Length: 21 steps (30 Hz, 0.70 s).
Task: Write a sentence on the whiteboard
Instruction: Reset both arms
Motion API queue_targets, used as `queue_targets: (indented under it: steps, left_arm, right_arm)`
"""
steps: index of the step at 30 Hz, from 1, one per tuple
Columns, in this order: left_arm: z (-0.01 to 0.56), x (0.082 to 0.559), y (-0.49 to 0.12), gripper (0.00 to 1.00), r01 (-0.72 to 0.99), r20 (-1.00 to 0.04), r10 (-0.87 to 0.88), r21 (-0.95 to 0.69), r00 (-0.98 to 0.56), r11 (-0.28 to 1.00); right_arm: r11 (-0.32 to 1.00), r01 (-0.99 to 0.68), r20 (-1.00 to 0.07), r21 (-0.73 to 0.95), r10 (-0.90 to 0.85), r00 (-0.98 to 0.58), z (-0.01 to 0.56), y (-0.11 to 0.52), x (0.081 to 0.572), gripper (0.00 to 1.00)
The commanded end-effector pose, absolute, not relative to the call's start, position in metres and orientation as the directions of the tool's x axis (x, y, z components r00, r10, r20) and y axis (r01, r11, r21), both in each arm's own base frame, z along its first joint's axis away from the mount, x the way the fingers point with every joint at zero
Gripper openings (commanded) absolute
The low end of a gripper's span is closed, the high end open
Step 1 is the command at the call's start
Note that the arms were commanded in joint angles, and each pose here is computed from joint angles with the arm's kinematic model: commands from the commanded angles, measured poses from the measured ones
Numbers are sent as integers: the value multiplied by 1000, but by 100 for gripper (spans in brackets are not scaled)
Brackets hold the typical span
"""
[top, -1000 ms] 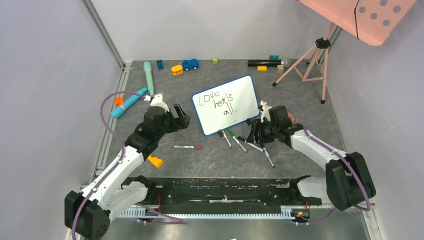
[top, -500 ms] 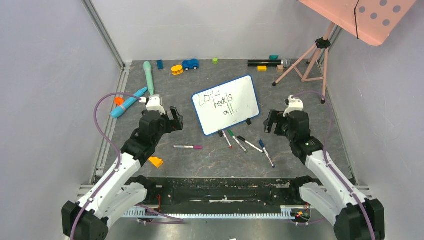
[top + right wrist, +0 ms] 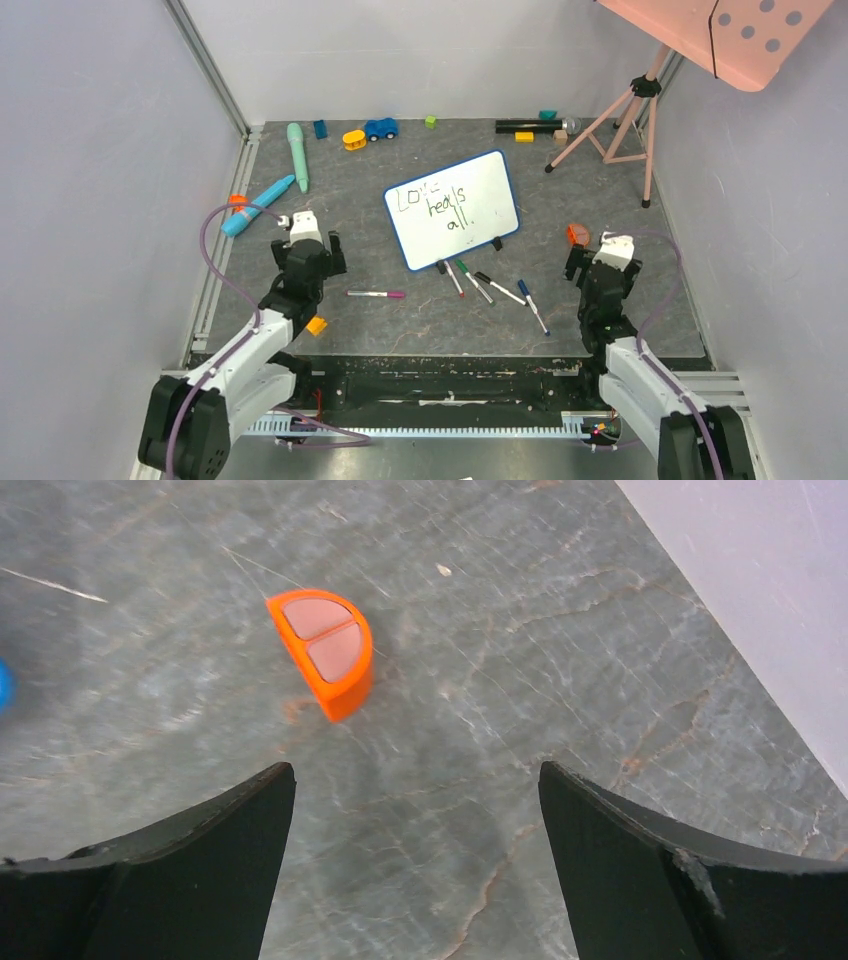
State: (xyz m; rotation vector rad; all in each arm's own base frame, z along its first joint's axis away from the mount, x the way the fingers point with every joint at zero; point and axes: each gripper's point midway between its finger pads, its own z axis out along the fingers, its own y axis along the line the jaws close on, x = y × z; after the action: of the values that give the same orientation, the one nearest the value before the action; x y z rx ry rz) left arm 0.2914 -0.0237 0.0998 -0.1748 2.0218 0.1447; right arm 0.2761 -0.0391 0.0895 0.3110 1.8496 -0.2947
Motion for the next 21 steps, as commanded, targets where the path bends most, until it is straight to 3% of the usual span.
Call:
queue_targets:
  steps: [1,4,8,14,19,21]
  left_arm:
    - [116,308,0,100,-261,-968,-32,36,-250,965]
    - [110,312,2,100,-241,-982,-24,23,-190,970]
    - [102,330,-4,100,-201,-965,12,67,-264,977]
    - [110,351,-10,100,-111,-975,118,140,-190,984]
    - [104,370,-23,96,-6,-980,101,104,-171,995]
    - [95,379,-13,96,-48,-980,68,78,-189,996]
  right_arm:
    - [908,411,-994,-83,-46,-98,105,-56,278,92]
    - [921,377,-993,-96,-62,-100,89,-52,273,92]
    - [943,326,-996,-74,-56,-67,83,-43,270,93]
    - [968,148,-979,-202,-194,-65,87,-20,292,90]
    - [967,171,-981,-190,-181,-71,84,-25,295,95]
    - [965,170,-979,-201,-191,-71,85,-24,297,98]
